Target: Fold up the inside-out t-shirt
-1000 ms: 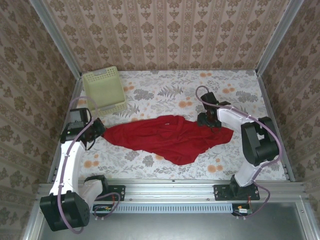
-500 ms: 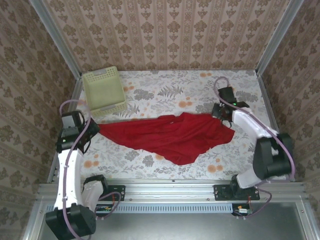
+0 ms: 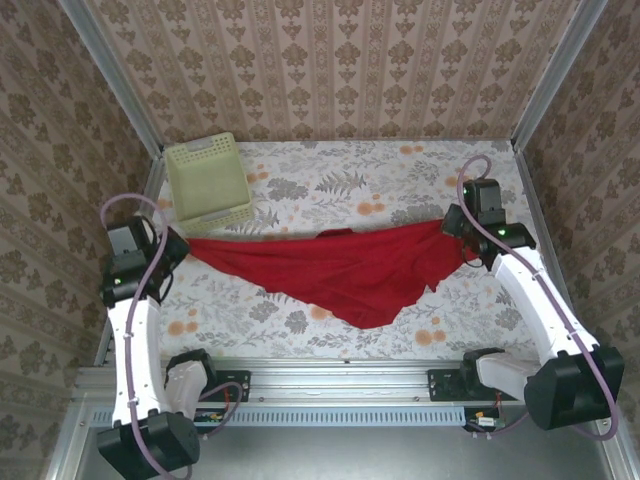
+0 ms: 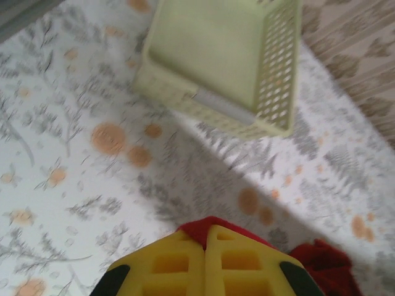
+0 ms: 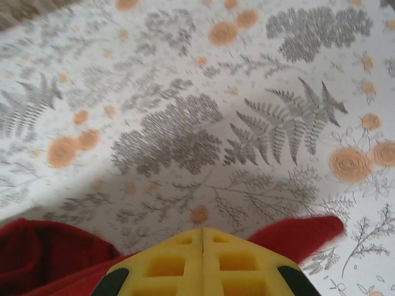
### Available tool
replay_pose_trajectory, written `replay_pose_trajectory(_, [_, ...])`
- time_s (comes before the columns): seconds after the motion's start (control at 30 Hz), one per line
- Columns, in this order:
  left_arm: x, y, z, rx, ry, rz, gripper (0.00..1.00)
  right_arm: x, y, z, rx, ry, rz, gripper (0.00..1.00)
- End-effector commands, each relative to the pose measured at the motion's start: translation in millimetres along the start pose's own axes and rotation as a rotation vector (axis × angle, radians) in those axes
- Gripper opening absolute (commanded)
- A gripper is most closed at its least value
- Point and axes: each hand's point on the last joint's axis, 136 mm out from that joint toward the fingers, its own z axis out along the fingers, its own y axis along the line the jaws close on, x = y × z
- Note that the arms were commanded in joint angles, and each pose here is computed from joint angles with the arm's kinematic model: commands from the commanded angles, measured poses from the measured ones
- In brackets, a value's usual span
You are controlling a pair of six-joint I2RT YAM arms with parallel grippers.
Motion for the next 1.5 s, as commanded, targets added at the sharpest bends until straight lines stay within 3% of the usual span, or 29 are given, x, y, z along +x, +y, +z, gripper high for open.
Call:
replay_pose_trajectory(0.0, [-51,-50,-37,0.138,-0.12,0.003,0.0,-59,25,-42,-0.094,-0.13,0.015,0.0])
replay_pose_trajectory(0.2, [-126,-132,-130,0.299,-0.311,0.113,0.0,-151,97,-120,-0.22,-0.329,-0.091,0.0])
replay_pose_trajectory(0.37, [-146,-178,-241,0.423,-0.55,0.237,0.0,-216,137,-169,-0.325,-0.47,-0.119,0.0])
replay_pose_trajectory(0.53, [-121,-217,-326,0.666,-0.659,0.334,0.0,-246,173,-160,-0.395,-0.474,-0.15,0.0])
replay_pose_trajectory(0.7, [-83,-241,-359,0.887,-0.596,0.423,0.0,-245,204,-109,-0.424,-0.391,-0.179,0.0])
replay_pose_trajectory(0.83, [-61,-236,-344,0.968,-0.499,0.377,0.0,-228,220,-57,-0.428,-0.295,-0.207,0.0])
replay_pose_trajectory(1.0, [-39,-219,-323,0.963,-0.453,0.325,0.0,-196,240,7,-0.456,-0.155,-0.22,0.0])
replay_pose_trajectory(1.13, [-42,-214,-309,0.947,-0.427,0.295,0.0,-182,248,23,-0.47,-0.099,-0.188,0.0])
replay_pose_trajectory(1.27, [-68,-209,-280,0.896,-0.402,0.257,0.0,-177,257,21,-0.471,-0.108,-0.201,0.0])
replay_pose_trajectory(1.4, [-99,-209,-229,0.796,-0.336,0.249,0.0,-177,256,23,-0.455,-0.114,-0.2,0.0])
replay_pose_trajectory(1.47, [-87,-222,-195,0.722,-0.27,0.331,0.0,-180,256,26,-0.45,-0.122,-0.201,0.0])
